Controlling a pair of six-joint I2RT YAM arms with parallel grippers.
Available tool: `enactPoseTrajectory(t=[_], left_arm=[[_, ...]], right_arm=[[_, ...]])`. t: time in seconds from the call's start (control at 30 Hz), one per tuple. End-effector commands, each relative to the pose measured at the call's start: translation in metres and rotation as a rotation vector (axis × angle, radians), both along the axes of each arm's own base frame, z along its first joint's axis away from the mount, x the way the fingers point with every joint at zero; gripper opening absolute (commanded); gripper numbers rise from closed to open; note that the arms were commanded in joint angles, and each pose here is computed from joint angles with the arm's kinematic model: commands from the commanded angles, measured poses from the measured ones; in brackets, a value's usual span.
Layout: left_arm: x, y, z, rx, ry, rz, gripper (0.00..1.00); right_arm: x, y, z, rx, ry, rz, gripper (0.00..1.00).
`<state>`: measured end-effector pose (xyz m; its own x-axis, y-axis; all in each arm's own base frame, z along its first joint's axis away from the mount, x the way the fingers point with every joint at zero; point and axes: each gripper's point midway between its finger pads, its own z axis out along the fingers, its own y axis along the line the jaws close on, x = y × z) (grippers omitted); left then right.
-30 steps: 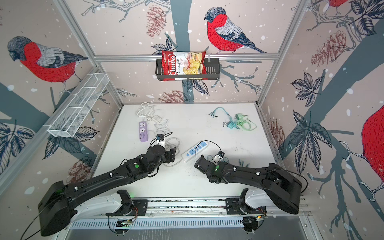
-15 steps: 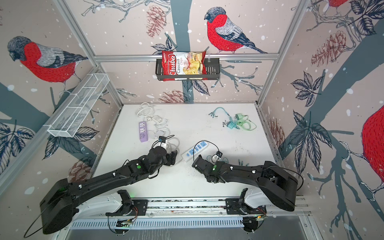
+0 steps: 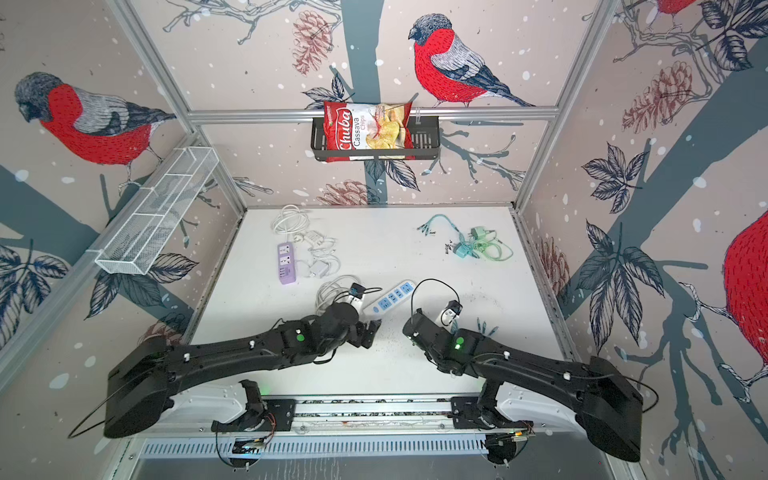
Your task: Insert the plug
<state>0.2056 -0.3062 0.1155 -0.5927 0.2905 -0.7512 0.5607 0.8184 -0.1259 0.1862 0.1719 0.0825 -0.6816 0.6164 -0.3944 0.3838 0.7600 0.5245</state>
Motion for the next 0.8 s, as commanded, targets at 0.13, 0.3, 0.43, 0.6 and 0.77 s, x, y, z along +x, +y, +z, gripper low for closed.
enactPoseTrajectory(t=[0.13, 0.3, 0.43, 0.6, 0.77], left_arm=[[-0.022, -0.062, -0.019, 0.118, 0.030, -0.157, 0.93], [-0.031, -0.088, -0.029, 0.146, 0.068, -0.205, 0.91], [-0.036, -0.102, -0.034, 0.131, 0.117, -0.227, 0.90], [-0.037, -0.118, -0.042, 0.099, 0.139, -0.225, 0.87], [-0.033, -0.126, -0.052, 0.099, 0.159, -0.188, 0.81]], right_arm=[[0.031, -0.073, 0.042, -0.065, -0.175, -0.084, 0.70], [0.047, -0.100, 0.056, -0.057, -0.194, -0.068, 0.70], [0.055, -0.103, 0.045, -0.078, -0.151, -0.016, 0.70], [0.065, -0.099, 0.041, -0.083, -0.144, 0.043, 0.67], [0.073, -0.102, 0.045, -0.097, -0.151, 0.066, 0.65]])
